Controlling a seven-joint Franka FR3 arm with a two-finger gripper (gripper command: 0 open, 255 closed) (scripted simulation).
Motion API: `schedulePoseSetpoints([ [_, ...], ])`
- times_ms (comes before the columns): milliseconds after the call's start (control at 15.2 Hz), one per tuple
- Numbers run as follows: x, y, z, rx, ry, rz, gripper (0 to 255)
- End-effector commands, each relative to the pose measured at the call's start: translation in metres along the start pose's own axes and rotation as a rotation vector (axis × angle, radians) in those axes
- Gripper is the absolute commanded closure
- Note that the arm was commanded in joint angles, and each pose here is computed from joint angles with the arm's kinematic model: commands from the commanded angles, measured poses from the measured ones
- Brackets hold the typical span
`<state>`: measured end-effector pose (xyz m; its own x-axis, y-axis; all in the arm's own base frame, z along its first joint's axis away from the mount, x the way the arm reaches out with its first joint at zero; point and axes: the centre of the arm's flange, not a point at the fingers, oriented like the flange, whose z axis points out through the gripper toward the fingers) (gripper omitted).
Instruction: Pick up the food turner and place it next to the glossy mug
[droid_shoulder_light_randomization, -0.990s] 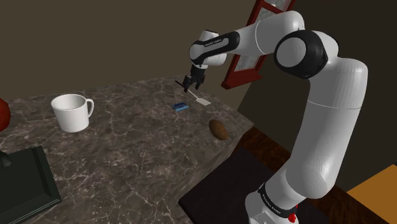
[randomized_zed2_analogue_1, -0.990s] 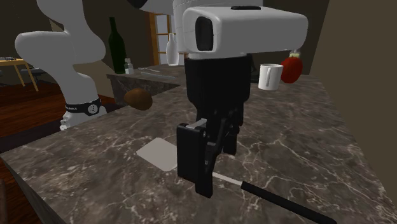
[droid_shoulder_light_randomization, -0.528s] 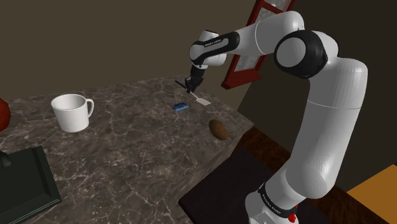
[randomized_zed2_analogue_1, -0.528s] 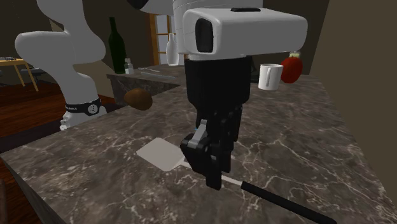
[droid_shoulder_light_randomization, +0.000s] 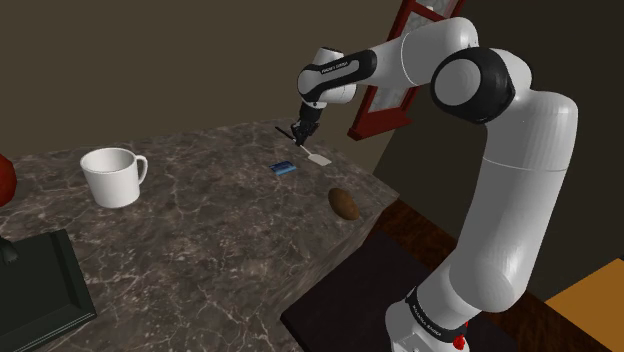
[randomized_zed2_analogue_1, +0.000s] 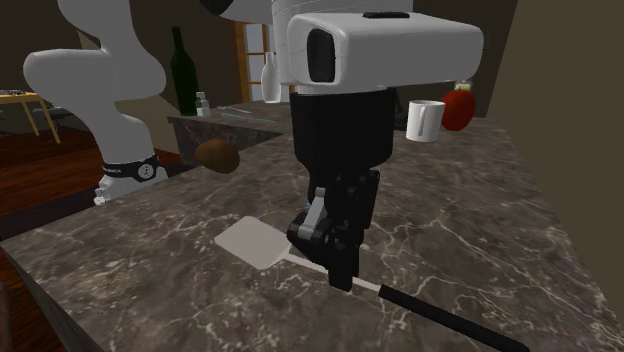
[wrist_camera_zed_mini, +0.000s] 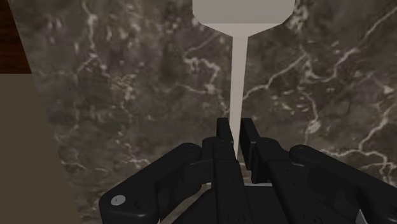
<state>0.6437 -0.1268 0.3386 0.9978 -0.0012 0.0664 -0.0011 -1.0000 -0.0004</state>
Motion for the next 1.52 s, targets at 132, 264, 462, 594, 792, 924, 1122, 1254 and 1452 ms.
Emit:
schedulePoseSetpoints([
  [132, 0.001, 0.000, -0.016, 0.000, 0.000, 0.000, 255],
  [264, 0.002, 0.000, -0.026, 0.000, 0.000, 0.000, 255],
  [462, 0.003, 0.000, -0.042, 0.000, 0.000, 0.000, 255],
  [594, 0.003, 0.000, -0.053, 0.000, 0.000, 0.000, 255],
  [792, 0.005, 0.000, -0.068, 0.000, 0.000, 0.000, 255],
  [924, 0.005, 0.000, -0.079, 0.000, 0.000, 0.000, 255],
  [1122, 0.006, 0.000, -0.095, 0.000, 0.000, 0.000, 255],
  [1254, 0.007, 0.000, -0.105, 0.000, 0.000, 0.000, 255],
  [1452, 0.008, 0.000, -0.121, 0.000, 0.000, 0.000, 255],
])
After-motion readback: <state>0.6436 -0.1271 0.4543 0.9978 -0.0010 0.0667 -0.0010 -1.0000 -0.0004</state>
